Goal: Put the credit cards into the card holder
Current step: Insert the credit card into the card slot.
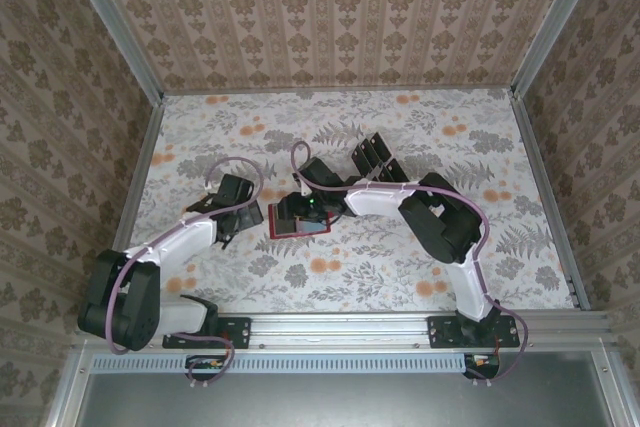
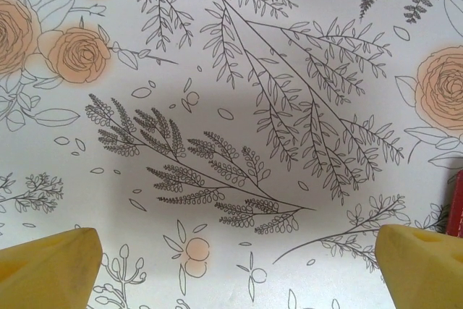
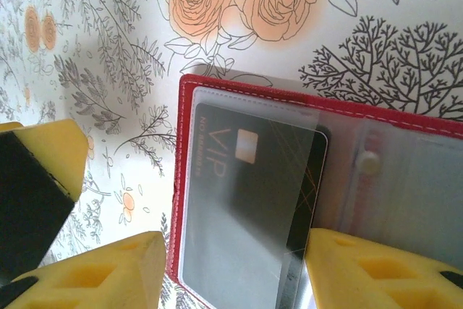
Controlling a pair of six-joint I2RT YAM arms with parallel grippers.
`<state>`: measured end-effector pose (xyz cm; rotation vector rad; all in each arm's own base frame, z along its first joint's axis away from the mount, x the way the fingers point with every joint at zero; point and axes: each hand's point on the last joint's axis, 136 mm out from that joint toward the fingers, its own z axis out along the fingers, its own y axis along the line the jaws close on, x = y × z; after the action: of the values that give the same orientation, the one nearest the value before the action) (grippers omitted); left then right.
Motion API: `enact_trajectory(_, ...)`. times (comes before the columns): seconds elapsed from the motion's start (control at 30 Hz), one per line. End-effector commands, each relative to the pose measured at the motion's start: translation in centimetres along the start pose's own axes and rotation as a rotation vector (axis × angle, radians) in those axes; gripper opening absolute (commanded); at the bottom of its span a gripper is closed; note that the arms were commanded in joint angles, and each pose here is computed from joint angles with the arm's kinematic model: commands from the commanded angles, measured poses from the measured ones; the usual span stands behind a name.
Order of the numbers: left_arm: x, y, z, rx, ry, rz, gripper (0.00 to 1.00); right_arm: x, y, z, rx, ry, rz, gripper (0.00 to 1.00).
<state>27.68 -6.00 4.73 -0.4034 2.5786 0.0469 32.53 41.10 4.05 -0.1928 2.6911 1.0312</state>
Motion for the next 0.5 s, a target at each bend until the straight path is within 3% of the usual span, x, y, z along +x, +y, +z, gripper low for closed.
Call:
enact_trajectory(0.0,-0.2,-0.3,-0.6,0.025,0.009,0.016,1.00,-0.2,0.0,-1.2,0.011,-0.023,0.024,0.55)
enact_trajectory(0.27,1.0,-0.6,0.2,0.051,0.041,0.005,1.00,-0.2,0.5,-2.8,0.021,-0.045,-0.005,0.53)
enact_trajectory(0.47,1.5,-1.1,0.3,0.063,0.049,0.011,1.00,0.7,-0.1,-2.5,0.036,-0.029,0.000,0.45)
